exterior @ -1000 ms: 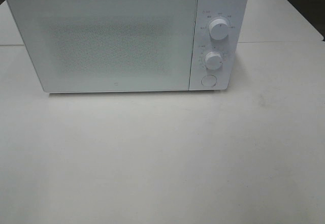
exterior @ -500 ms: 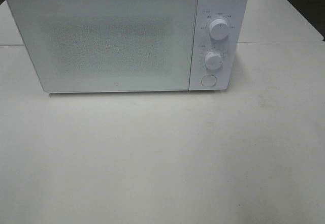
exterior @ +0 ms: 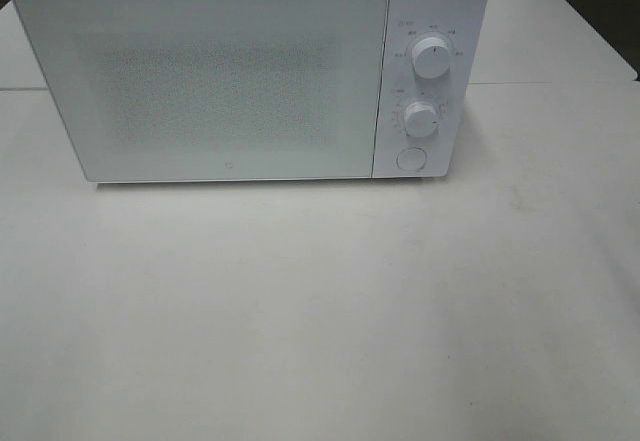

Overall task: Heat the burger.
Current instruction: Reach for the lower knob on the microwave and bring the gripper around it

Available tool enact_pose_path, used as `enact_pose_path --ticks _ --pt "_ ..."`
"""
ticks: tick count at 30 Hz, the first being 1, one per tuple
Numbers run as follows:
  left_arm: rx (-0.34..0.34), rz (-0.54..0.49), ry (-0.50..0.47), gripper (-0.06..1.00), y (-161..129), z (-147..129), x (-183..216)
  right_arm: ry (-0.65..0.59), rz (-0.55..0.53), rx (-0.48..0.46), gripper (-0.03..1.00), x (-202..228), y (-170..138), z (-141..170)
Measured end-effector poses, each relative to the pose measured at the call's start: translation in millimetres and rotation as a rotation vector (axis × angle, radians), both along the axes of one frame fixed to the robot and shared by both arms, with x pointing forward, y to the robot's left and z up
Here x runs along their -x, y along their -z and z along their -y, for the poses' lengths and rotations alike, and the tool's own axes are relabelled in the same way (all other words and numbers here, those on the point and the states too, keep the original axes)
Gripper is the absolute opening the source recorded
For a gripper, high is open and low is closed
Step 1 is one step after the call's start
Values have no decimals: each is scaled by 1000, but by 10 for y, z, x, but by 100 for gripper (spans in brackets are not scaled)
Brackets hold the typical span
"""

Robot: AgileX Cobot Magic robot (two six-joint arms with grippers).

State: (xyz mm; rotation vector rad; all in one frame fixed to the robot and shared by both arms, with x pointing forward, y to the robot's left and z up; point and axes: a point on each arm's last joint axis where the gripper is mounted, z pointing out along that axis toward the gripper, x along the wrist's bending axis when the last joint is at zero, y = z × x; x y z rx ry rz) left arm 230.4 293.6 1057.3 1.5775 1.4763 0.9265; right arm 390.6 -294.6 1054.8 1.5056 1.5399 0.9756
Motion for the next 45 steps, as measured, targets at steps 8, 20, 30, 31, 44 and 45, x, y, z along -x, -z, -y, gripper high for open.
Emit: enact_pose_path --ticks 8,20,30,31,44,45 --pt "0 0 0 98 0 0 0 -17 28 -6 76 -332 123 -29" --pt "0 0 0 98 0 0 0 -23 106 -53 76 -514 658 -56" --pt "0 0 0 98 0 0 0 -53 144 -3 76 -534 935 -254" --pt "0 0 0 98 0 0 0 -64 152 21 76 -546 979 -334" --pt "0 0 0 98 0 0 0 5 167 31 76 -530 1240 -810" --pt "0 0 0 98 0 0 0 22 169 28 76 -540 1245 -834"
